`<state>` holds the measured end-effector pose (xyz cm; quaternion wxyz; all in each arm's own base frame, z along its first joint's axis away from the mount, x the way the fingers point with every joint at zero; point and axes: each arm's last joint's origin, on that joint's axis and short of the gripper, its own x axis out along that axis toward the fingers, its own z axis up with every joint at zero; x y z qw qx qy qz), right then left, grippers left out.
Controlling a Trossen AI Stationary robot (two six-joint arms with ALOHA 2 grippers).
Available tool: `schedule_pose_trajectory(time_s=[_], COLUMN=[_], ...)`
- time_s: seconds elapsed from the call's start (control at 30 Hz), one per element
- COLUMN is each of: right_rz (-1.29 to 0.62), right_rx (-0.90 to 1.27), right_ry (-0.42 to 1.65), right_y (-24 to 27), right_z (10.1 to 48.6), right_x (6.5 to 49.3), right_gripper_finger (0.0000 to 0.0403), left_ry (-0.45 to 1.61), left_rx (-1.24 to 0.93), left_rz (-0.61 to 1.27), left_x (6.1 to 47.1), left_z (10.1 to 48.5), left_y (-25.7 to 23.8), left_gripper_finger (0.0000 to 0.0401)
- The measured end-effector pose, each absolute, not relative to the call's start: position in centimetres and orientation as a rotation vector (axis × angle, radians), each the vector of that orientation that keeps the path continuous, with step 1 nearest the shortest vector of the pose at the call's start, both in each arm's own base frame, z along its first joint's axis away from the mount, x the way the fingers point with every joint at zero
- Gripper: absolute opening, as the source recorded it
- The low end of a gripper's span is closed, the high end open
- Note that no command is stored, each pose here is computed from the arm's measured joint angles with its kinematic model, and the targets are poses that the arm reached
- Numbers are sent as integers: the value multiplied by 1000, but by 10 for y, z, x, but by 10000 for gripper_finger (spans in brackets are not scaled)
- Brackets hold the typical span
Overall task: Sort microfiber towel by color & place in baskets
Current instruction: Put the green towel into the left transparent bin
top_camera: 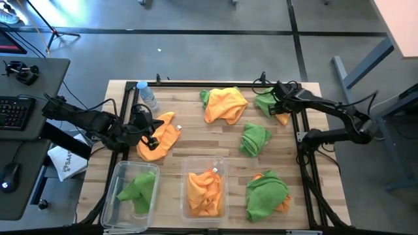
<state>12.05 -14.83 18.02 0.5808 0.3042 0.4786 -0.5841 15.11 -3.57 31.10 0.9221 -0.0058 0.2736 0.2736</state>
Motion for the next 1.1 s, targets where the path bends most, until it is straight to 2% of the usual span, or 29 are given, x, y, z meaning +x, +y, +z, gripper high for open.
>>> schedule_pose_trajectory(time_s=[0.1, 0.23, 0.3, 0.4, 0.57, 0.9, 1.1], right_rz=[-1359, -1341, -1328, -1318, -1268, -1130, -1080], right_rx=[709, 687, 671, 665, 612, 481, 362], right_ry=[1157, 1193, 1191, 1176, 1062, 496, 262], right_y=[-148, -146, -144, -138, -119, -82, -75], right_z=[178, 178, 181, 189, 214, 318, 373], right_x=[120, 118, 117, 113, 105, 88, 82], right_gripper_finger=[114, 29, 10, 17, 5, 1, 1], left_ry=[559, 552, 552, 559, 567, 562, 565], left_rx=[-21, -47, -47, -58, -80, -71, -58], left_rz=[565, 572, 572, 558, 540, 550, 547], left_x=[151, 151, 151, 151, 151, 151, 151], left_z=[311, 311, 311, 311, 310, 311, 311], left_y=[-36, -36, -36, -36, -37, -36, -36], left_gripper_finger=[0, 0, 0, 0, 0, 0, 0])
